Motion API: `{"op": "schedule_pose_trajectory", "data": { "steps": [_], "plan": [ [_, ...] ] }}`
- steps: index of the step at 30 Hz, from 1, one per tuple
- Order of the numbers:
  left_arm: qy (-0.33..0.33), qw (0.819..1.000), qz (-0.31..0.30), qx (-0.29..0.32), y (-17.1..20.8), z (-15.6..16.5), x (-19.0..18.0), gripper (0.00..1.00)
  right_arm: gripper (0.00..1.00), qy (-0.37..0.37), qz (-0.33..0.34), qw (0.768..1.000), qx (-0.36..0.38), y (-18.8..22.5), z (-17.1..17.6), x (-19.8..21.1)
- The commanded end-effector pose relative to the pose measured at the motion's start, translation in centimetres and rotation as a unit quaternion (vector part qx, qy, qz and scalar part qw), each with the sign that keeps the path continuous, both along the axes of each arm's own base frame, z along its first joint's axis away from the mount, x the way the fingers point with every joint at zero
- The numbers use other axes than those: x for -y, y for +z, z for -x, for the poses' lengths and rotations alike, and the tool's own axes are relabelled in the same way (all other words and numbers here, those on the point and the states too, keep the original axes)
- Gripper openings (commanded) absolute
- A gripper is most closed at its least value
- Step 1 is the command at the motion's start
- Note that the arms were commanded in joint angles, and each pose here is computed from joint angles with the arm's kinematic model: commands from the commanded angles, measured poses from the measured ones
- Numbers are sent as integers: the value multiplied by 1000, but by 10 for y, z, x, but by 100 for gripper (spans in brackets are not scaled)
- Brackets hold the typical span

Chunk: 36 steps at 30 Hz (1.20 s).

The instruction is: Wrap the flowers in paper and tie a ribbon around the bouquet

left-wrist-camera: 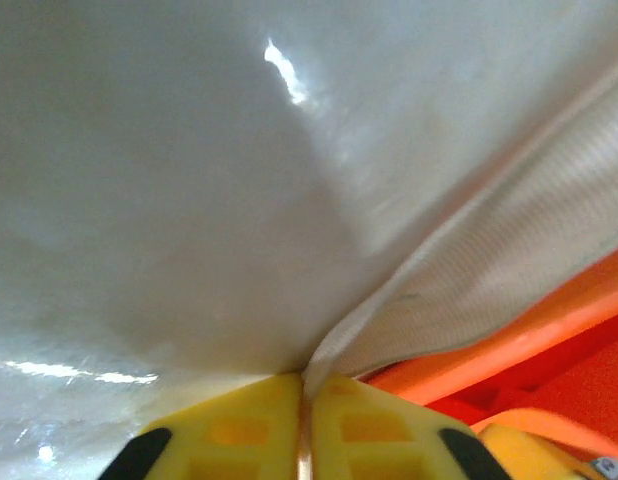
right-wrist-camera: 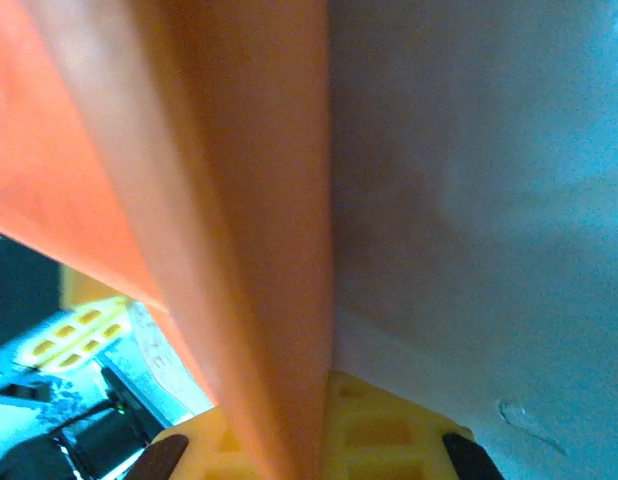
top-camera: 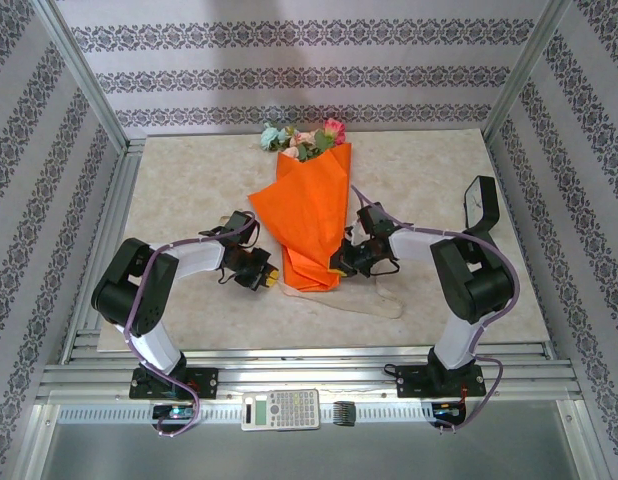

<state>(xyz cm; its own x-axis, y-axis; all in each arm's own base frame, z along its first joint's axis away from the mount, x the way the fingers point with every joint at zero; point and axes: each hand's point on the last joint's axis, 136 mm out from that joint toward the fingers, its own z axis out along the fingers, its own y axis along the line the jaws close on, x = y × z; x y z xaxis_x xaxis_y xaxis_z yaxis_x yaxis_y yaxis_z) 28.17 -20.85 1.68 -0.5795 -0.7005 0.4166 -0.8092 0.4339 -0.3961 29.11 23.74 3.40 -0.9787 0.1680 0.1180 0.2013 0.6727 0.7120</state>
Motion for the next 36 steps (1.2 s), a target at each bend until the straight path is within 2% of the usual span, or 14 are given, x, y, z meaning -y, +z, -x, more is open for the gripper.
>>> {"op": "schedule_pose_trajectory", "data": {
  "steps": [1, 4, 7, 12, 16, 20, 24, 29, 30, 31, 34, 36],
  "plan": [
    [-4, 999, 3, 48, -7, -21, 10, 4, 0, -33, -48, 998, 39, 44, -31, -4],
    [3, 999, 4, 48, -10, -20, 9, 0, 0, -47, -74, 996, 32, 64, -39, -5],
    [19, 997, 22, 65, -11, -34, 13, 0, 0, -57, -93, 994, 18, 84, -41, -5],
    [42, 992, 28, 112, -11, -87, 9, 0, 0, -55, -112, 992, -22, 99, -22, -9],
    [64, 988, 27, 141, -6, -131, -4, 0, 0, -45, -102, 993, -42, 101, 5, -9],
    [67, 986, 32, 152, 4, -161, -12, 0, 0, -39, -93, 993, -55, 98, 29, -13],
    [71, 988, 17, 138, 9, -163, -24, 0, 0, -33, -67, 995, -73, 79, 51, -12],
    [74, 990, 19, 118, 7, -142, -27, 0, 0, -29, -32, 994, -102, 44, 64, -8],
    [80, 990, 22, 111, 6, -136, -28, 0, 3, -22, -31, 993, -112, 40, 66, -10],
    [84, 991, 24, 106, 5, -129, -29, 3, 11, -15, -25, 992, -121, 36, 68, -10],
    [86, 991, 24, 103, 12, -118, -32, 23, 40, 0, 23, 991, -132, 34, 74, -3],
    [81, 991, 11, 104, 24, -113, -36, 32, 51, -8, 45, 992, -119, 40, 72, 6]
  ]
}}
